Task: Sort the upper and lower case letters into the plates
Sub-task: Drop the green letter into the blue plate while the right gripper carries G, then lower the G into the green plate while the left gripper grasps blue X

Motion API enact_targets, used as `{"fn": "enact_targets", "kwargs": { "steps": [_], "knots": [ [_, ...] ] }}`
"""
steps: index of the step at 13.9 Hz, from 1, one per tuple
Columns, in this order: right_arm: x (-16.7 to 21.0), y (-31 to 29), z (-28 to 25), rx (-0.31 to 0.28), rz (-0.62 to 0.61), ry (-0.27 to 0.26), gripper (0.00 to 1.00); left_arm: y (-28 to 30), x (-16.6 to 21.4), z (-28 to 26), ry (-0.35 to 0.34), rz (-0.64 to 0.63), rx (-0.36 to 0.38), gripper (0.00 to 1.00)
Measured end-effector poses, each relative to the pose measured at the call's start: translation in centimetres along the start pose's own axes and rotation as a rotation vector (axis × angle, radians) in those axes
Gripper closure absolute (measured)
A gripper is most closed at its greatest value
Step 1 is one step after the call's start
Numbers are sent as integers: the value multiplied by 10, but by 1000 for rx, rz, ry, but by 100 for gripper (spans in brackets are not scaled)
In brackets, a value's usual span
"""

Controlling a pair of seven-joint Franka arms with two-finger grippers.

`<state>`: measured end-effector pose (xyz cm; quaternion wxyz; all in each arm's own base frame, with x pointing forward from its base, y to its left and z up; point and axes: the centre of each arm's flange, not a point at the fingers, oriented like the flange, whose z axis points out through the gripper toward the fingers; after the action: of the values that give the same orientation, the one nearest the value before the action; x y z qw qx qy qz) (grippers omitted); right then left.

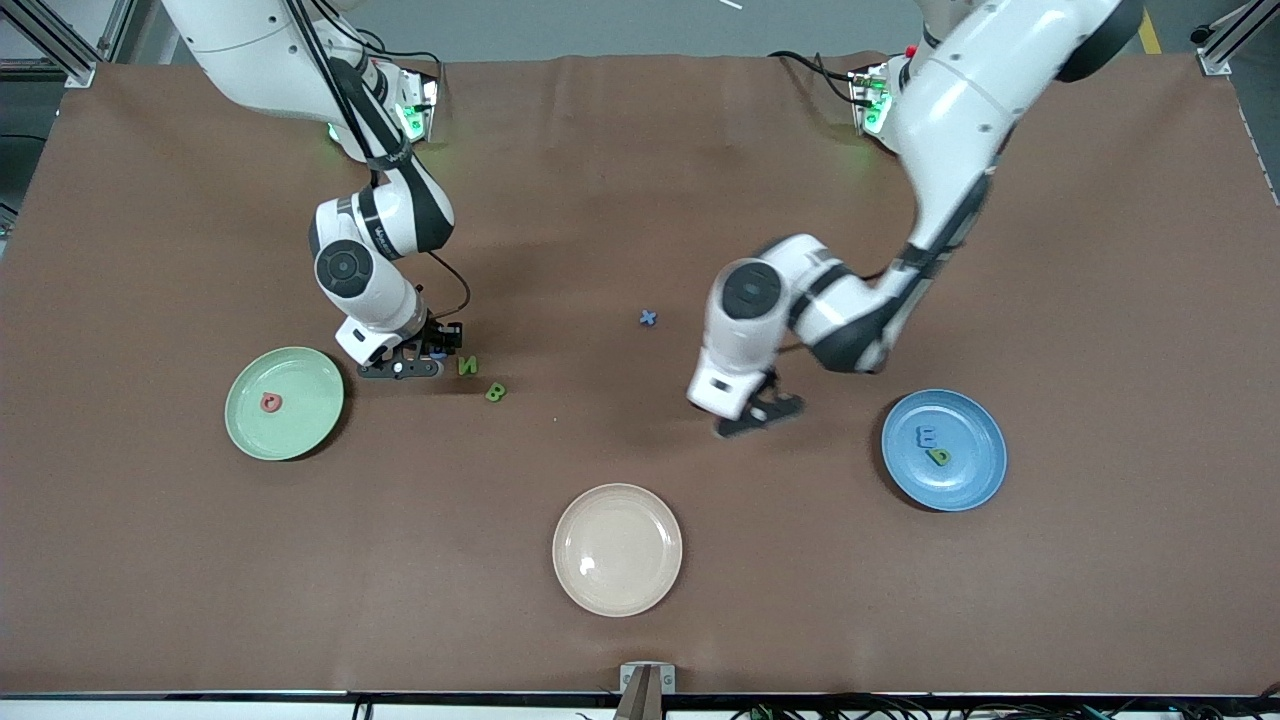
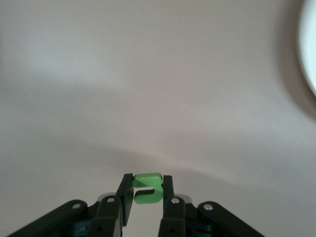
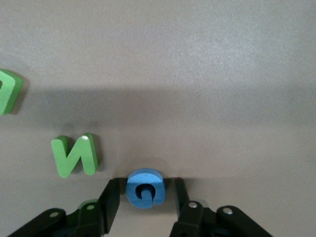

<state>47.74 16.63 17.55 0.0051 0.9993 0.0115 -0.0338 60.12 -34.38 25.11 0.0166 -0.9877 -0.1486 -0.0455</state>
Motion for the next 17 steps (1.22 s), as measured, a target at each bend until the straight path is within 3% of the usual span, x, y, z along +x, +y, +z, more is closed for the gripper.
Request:
{"fn": "enact_targets", "kwargs": {
  "steps": [1,3,7,10,11,14,17],
  "knots": [
    [1,-1,0,2,-1,6,61,-31,29,0,0,5,12,72],
    [1,-1,-1,3,-1,7,65,-89,74,9,-12,-6,30,72],
    [1,-1,-1,2,0,4,66,-176,114,33,-58,21,61,72],
    [8,10,-13,-7,8,-35,66,-218,128,43,-82,58,69,72],
    [14,20,-25,-6,1,-49,66,-225,129,45,-86,58,70,67],
    [30,82,-65,15,-54,-68,66,-217,123,44,-101,71,73,39],
    [35,161,-76,38,-114,-58,66,-164,90,20,-152,63,70,11]
  ]
}}
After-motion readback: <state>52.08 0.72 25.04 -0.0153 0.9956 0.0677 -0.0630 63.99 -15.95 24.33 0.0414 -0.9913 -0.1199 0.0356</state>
